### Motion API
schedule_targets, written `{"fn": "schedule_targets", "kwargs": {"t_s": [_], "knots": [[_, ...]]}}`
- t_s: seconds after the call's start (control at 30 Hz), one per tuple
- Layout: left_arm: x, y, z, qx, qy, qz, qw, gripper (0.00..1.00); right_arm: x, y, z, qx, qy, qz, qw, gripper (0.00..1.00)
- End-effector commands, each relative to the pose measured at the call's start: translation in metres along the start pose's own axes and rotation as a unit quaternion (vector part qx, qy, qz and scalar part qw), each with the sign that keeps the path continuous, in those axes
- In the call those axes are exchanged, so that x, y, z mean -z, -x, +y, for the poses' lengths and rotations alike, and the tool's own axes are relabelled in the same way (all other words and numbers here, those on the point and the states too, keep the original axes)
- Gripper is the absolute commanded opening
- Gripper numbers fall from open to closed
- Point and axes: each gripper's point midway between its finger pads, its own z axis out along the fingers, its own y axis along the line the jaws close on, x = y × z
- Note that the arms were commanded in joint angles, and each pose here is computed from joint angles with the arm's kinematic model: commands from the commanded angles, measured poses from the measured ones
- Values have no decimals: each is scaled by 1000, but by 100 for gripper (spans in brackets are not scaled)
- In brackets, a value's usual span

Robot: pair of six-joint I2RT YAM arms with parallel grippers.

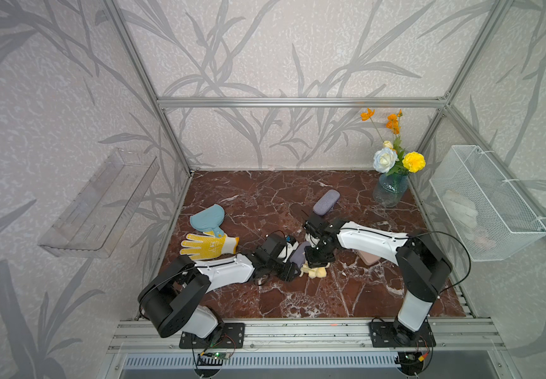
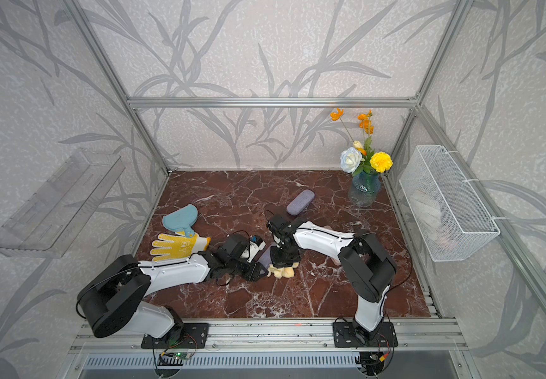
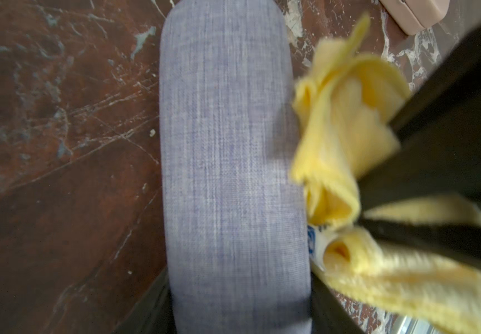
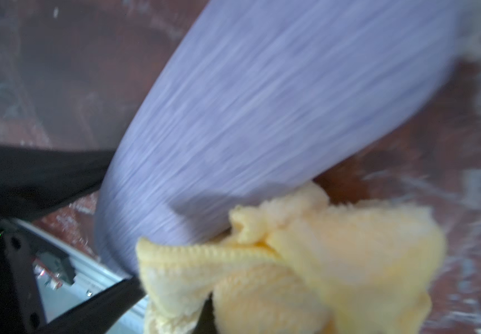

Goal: Wipe the eyeglass case
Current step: Wipe the dirt from the eyeglass case.

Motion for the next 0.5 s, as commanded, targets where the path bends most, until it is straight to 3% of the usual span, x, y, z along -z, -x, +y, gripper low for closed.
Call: {"fn": "schedule_targets", "kwargs": {"t_s": [0.0, 0.17, 0.47], "knots": [[-2, -5, -13, 4, -36, 20, 999, 4, 21, 0, 45, 21, 98, -2, 995, 0], [0, -4, -19, -2, -52, 21, 998, 3, 22, 34, 26, -1, 79, -26, 997, 0], [8, 1, -31, -11, -78, 9, 997, 0, 40, 126, -55, -52, -23, -121, 991, 0]]}}
